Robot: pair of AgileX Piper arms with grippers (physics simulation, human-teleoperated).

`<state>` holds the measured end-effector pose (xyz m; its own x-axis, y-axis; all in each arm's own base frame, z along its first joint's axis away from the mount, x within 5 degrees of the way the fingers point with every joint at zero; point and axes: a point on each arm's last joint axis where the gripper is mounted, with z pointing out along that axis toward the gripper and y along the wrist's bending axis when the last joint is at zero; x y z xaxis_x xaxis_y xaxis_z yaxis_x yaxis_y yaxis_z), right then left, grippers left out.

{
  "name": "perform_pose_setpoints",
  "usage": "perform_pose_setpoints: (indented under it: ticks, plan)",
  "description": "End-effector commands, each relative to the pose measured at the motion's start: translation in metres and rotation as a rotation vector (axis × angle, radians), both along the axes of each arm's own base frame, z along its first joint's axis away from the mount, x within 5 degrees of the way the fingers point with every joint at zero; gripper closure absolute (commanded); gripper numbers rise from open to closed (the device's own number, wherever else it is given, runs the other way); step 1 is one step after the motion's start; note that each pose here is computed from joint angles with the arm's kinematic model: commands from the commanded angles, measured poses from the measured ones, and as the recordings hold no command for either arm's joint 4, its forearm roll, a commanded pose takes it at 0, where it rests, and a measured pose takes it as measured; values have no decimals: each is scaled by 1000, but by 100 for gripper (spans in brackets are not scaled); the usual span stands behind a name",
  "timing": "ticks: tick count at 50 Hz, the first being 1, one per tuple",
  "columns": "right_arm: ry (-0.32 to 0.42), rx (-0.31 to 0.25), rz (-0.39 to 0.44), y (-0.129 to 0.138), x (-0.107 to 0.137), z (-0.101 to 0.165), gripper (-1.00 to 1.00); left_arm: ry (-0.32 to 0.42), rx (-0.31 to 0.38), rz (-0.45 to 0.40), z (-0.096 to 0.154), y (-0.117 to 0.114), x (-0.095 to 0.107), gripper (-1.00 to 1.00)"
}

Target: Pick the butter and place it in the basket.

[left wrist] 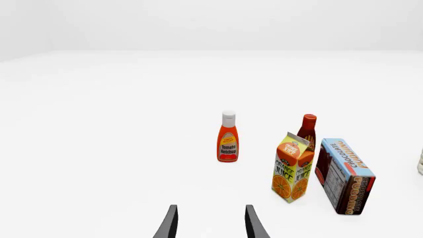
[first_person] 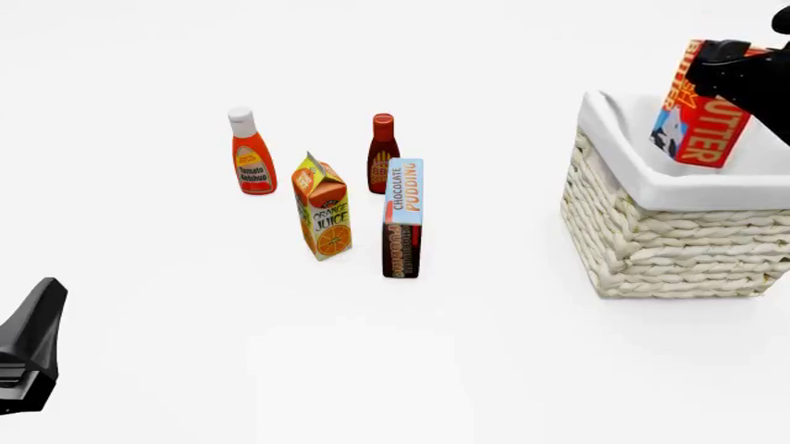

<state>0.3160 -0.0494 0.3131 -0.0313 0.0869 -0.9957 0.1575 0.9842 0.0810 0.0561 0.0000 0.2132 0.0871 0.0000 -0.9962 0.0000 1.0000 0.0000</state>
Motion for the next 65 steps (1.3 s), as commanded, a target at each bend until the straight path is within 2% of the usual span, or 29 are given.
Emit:
perform_pose_setpoints:
  ticks: [1,39,40,65]
  plan:
    - [-25,16,-1,0,1,6,100,0,0,0,0,0,0,-100]
    - [-3,16,-8,-3,5,-3,100,0,0,0,0,0,0,-100]
    - [-2,17,-9,-4,6,-3,-100,0,0,0,0,0,0,-100]
    - [-8,20,-10,-4,4,0,-100,0,0,0,0,0,0,-100]
